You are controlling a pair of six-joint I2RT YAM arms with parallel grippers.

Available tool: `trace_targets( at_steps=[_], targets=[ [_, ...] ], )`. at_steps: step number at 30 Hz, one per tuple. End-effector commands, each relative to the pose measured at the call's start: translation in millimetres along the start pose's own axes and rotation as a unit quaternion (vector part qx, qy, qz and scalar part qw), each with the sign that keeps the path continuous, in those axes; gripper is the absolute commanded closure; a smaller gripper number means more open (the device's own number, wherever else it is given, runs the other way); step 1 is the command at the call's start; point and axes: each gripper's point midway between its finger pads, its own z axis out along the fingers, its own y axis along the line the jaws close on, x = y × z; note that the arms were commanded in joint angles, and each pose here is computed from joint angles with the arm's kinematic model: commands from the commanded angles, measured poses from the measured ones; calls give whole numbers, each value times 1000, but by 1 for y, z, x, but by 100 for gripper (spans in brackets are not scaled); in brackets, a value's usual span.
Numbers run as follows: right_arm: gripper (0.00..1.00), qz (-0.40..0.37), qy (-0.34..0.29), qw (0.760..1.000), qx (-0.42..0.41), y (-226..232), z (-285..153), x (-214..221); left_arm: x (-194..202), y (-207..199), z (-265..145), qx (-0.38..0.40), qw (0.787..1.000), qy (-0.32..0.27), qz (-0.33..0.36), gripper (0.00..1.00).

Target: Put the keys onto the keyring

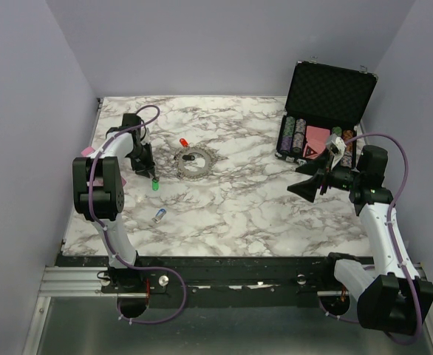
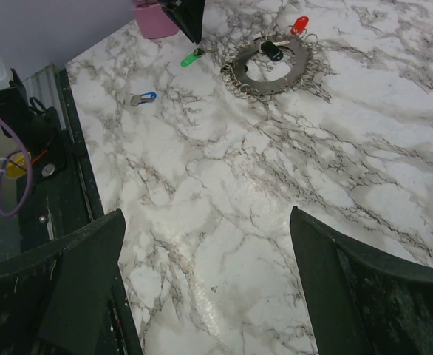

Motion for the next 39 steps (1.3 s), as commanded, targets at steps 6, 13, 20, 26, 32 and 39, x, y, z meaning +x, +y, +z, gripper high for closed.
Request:
trace_targets(
  at_steps=[6,13,20,26,32,39],
  targets=[
    [0,-16,-2,1000,-2,2,-2,-6,-6,-1,3,-15,1000,3,9,68],
    [0,-16,-1,1000,0,1,-2,-6,-5,-1,4,-15,1000,7,8,69],
    [0,-18,0,1000,3,0,-2,-6,-6,-2,5,-11,1000,12,13,69],
    [0,-20,0,1000,4,0,-2,-6,-6,-4,6,-13,1000,16,19,69],
    [0,-22,1,1000,5,0,-3,-7,-7,-5,7,-16,1000,15,21,69],
    [0,-25,1,1000,6,0,-3,-7,-6,-4,8,-19,999,18,18,70]
  ],
)
